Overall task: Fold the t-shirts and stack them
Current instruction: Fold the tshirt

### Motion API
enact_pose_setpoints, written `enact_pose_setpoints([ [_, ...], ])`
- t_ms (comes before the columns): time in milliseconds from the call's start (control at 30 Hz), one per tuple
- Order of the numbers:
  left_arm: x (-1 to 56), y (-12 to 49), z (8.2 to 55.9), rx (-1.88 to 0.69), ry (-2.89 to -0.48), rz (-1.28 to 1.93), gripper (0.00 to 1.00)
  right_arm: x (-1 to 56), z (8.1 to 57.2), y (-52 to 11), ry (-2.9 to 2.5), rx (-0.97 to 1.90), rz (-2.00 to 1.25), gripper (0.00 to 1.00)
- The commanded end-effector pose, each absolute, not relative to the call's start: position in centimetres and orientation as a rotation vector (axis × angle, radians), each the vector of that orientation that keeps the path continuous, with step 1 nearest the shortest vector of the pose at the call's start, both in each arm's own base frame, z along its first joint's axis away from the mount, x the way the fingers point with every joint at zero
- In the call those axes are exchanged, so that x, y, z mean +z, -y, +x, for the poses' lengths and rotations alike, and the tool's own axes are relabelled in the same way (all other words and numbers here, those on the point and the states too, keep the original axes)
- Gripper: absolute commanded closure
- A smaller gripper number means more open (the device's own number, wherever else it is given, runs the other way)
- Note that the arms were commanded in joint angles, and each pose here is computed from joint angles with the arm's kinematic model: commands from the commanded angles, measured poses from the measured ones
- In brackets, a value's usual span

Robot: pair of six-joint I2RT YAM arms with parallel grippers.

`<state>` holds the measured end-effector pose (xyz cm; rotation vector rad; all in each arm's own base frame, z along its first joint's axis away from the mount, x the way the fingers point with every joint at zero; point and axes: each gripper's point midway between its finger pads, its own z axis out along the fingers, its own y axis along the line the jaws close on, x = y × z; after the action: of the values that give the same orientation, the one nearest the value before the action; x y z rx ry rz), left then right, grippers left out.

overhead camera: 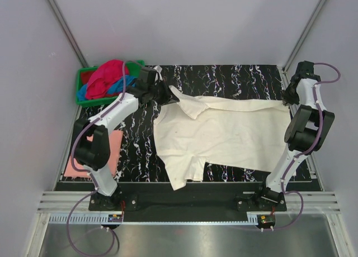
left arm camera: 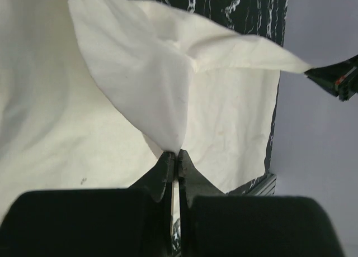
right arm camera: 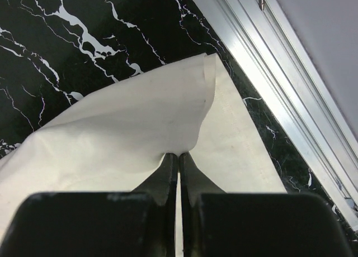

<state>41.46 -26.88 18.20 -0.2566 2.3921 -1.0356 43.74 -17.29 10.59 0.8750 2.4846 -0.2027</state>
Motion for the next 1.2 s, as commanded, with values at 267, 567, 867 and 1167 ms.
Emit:
enact_pose_setpoints([
  [267,19.9,24.3,36.6,-0.966,-2.39,-0.375,1.0,11.7,44.0,17.6,-2.477,-0.183,0.866,1.0],
  [567,17.5,24.4,35.6,-0.966,-2.462,-0.38,1.0,10.7,43.2,17.4,-2.502,-0.192,0.881,0.99],
  [867,16.5,24.5,35.1,-0.966,-2.492,-0.368,1.0,9.3,41.7,17.1,-2.552,-0.21,0.902,0.98],
  [1167,15.0,24.3,33.9,-0.953,-2.541,-0.301,0.89,7.8,38.3,17.1,-2.612,-0.313,0.977,0.96],
])
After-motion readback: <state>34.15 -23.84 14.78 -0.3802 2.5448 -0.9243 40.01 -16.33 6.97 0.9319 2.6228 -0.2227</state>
